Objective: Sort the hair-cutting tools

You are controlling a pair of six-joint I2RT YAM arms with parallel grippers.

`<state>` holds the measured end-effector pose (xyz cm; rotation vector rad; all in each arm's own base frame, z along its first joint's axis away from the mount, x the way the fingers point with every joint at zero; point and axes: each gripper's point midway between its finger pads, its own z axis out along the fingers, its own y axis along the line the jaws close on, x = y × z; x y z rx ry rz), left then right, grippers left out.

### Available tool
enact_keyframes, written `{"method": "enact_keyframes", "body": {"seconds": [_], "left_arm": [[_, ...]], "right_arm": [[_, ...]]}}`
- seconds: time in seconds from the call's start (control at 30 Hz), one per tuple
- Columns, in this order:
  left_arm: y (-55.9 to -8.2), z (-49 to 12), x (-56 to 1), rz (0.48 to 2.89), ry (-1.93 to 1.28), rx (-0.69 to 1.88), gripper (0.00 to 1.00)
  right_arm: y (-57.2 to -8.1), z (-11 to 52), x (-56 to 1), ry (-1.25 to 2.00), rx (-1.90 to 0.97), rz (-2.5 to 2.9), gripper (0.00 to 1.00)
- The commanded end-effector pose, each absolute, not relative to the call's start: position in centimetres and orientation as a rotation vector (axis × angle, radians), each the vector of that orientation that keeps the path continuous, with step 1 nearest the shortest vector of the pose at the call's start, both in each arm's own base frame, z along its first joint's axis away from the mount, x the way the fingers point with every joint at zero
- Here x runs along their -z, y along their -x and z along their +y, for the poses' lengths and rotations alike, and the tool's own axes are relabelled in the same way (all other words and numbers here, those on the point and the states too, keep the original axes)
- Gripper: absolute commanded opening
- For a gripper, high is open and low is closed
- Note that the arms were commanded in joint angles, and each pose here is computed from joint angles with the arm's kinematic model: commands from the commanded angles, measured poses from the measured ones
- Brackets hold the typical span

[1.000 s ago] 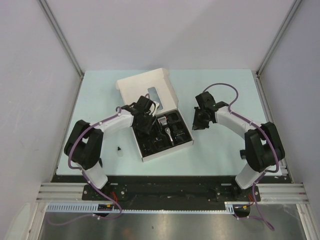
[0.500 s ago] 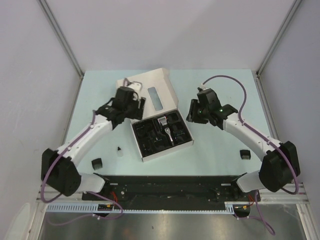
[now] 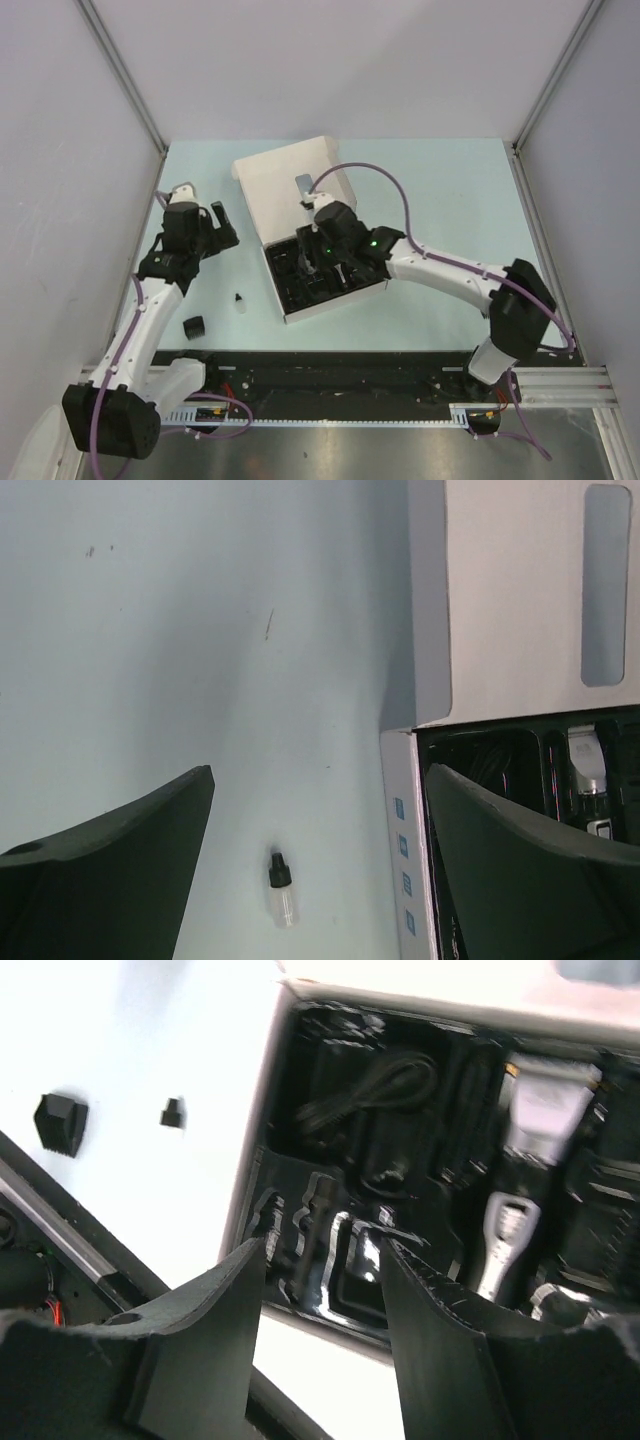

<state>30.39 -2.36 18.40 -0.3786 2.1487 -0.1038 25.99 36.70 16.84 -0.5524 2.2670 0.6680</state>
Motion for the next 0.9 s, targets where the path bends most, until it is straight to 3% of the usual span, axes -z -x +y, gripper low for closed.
{"method": "enact_keyframes", "body": {"seconds": [0.0,0.23,0.33,0.87], "left_arm": [[-29.7,-2.0,-18.7,2.13,0.543,0.23,0.93],[-31.9,2.7,-29.8,1.863,0.666,0.192,0.93],[-32.2,4.0,-31.7,1.807,0.697,0.13,0.94],[-32.9,5.0,-31.0,1.816,0.732,0.07,0.94]], "right_arm": [[-25.8,42.2,-17.7,0.674,-0.663,2.183,0.55],[-23.8,47.7,-15.9,0.713,-0.639,2.267,0.56],[-22.4,50.3,-15.0,0.774,-0.72,2.223,0.57],[-22.0,56.0,-6.5,0.764,-0.757,2.471,0.57]]}}
